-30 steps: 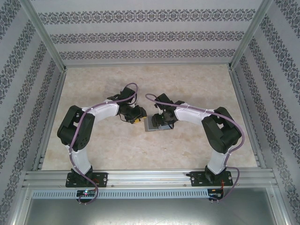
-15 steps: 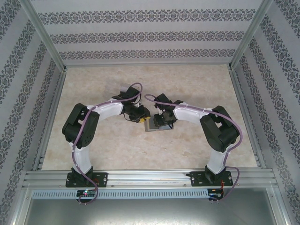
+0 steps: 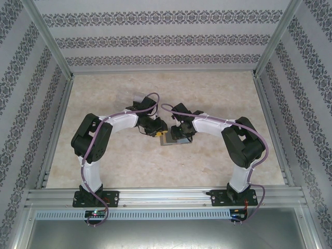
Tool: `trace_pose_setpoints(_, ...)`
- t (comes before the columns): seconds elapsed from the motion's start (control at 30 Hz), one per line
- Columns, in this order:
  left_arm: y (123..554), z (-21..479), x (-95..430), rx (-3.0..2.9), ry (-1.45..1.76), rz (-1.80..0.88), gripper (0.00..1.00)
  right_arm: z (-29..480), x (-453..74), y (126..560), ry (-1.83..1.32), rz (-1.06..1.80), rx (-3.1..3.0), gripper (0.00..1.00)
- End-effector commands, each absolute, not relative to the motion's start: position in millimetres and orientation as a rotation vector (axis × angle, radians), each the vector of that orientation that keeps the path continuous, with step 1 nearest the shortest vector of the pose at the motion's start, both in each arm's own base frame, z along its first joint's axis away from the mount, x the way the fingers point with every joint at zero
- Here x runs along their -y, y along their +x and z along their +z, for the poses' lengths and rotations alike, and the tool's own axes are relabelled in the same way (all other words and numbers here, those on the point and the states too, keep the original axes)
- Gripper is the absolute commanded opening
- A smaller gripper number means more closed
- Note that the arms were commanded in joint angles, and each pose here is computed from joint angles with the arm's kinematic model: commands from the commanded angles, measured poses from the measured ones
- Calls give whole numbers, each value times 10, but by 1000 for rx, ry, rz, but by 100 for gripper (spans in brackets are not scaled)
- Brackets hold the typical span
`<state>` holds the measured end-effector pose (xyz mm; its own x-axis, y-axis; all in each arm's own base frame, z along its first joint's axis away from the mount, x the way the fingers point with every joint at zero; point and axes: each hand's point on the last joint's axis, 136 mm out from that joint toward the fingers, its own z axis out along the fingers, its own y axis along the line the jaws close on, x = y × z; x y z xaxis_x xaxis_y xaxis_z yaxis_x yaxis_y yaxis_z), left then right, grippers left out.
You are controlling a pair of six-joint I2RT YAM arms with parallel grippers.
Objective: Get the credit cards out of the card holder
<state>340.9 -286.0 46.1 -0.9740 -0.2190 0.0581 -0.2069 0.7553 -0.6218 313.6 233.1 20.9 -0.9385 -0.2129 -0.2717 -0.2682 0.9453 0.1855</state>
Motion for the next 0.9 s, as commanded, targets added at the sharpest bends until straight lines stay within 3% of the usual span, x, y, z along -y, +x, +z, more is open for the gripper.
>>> trace_pose_setpoints(0.0,3442,473,2982,-2911,-311,-1073,32,50,-2232,3050,-330,290,-2919,36)
trace_pose_setpoints(0.5,3440,383,3031,-2921,-302,-1100,32,50,-2251,3050,-327,321,-2919,36)
trace_pose_setpoints(0.87,3483,457,3093,-2879,-247,-1155,17,106,-2281,3066,-323,372,-2893,35)
